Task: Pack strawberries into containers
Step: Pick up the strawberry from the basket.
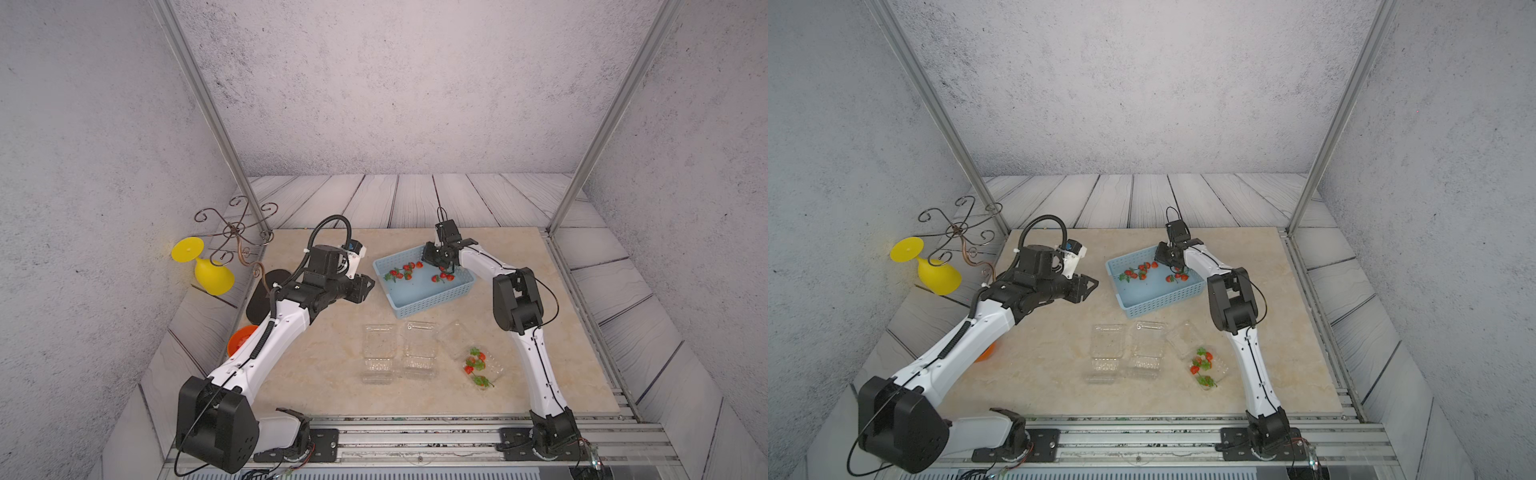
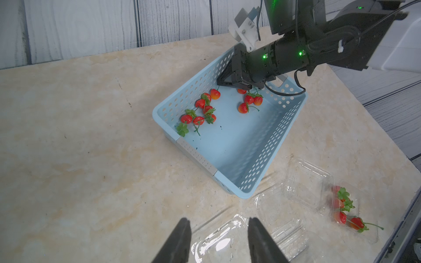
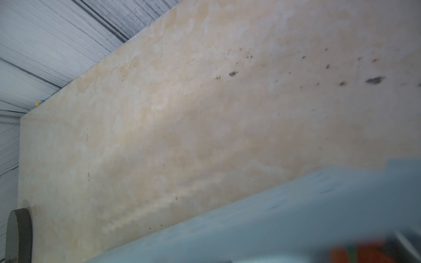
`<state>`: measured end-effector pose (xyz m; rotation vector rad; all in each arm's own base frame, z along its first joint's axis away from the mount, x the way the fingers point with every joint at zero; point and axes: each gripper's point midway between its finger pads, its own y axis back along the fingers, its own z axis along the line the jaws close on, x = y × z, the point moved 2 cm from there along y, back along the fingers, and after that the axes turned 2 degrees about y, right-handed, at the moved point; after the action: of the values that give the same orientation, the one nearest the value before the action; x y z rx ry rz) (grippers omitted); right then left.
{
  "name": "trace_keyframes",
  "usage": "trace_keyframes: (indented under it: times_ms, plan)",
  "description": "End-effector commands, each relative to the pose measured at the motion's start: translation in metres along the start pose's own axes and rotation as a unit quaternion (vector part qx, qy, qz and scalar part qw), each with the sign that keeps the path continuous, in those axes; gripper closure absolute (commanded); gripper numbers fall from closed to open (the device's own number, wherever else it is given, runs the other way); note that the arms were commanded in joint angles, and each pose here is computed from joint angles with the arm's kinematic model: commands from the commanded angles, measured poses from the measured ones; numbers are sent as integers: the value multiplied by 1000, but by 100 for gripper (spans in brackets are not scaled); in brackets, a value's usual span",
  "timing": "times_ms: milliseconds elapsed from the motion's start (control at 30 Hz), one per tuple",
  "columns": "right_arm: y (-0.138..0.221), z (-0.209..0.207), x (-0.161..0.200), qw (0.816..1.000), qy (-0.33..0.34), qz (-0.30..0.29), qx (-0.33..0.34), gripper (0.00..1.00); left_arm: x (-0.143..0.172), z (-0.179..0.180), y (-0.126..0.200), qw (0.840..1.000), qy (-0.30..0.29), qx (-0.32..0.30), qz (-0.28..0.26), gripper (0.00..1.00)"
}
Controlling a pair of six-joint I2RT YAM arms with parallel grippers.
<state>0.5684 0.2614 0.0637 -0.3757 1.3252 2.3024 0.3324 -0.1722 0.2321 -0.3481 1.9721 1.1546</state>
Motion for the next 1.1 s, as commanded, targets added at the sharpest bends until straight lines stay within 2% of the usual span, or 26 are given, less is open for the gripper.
trace_keyframes:
  times_ms: [0, 267, 667, 867, 1067]
  plan:
    - [-14, -10, 9, 1000, -8, 6, 7, 96, -3, -2, 1, 1000, -11, 0, -1, 55]
    - [21, 5, 5, 1000, 13, -2, -11, 100, -4, -3, 3, 1000, -11, 2, -3, 55]
    - [127, 37, 18, 995, 85, -14, -53, 100, -8, -8, 10, 1000, -14, 8, -14, 55]
    - [194, 27, 67, 993, 113, -4, -43, 100, -4, -21, 9, 999, -36, 8, -6, 55]
    - [261, -13, 164, 993, 112, 44, -1, 100, 3, -39, 4, 998, -59, 15, 6, 55]
